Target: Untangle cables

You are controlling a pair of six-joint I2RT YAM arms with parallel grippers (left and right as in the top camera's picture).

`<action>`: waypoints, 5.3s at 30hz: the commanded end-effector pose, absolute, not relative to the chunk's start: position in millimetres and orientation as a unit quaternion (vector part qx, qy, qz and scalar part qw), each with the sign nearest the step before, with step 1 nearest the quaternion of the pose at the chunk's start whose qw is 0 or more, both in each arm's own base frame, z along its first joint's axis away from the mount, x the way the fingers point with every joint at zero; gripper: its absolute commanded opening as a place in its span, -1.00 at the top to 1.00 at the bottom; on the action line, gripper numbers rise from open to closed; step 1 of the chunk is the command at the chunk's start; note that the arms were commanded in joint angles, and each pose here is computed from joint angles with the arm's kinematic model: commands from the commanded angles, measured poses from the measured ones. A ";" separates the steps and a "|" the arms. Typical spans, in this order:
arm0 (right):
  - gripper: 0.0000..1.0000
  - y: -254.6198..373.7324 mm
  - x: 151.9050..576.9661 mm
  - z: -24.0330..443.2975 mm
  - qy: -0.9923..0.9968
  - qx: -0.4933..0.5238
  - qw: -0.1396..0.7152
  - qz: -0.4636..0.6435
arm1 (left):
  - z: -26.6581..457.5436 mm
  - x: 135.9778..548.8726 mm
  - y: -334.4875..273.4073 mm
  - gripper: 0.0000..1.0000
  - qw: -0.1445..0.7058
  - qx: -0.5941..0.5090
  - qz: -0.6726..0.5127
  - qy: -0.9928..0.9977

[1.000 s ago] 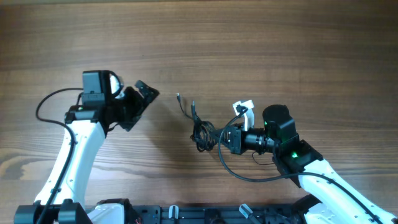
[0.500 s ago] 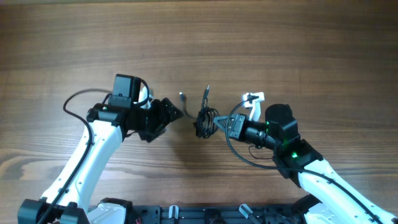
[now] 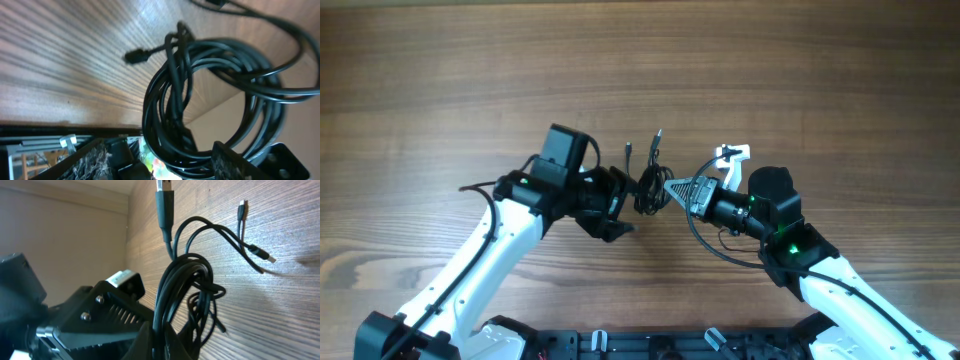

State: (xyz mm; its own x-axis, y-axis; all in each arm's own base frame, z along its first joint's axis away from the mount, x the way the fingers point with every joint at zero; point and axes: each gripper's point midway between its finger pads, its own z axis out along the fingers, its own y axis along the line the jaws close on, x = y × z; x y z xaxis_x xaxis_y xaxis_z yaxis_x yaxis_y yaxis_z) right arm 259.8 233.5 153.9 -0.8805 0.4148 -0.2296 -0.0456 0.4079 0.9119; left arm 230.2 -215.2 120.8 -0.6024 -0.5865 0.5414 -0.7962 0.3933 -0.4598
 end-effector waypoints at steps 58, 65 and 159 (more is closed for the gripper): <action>-0.74 245.8 243.1 184.3 0.782 -0.127 0.358 0.495 | 185.3 296.3 -157.6 0.92 -0.334 -0.206 0.301 -0.869; -0.42 252.7 245.7 192.1 0.761 -0.153 0.376 0.505 | 196.3 270.8 -179.8 0.92 -0.339 -0.325 0.352 -0.809; -0.21 280.9 231.7 173.2 0.804 -0.390 0.424 0.149 | 139.3 252.9 -140.9 0.92 -0.201 -0.054 0.197 -0.958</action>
State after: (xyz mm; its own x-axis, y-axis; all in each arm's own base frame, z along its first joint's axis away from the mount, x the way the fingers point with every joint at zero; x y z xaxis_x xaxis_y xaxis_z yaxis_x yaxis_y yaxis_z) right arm 207.3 285.7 189.4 -0.3836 -0.4216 -0.8216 -0.8231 0.5594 0.0973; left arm 254.7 -134.9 130.6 -0.9100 0.0404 -0.4126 0.1860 0.9292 -0.3193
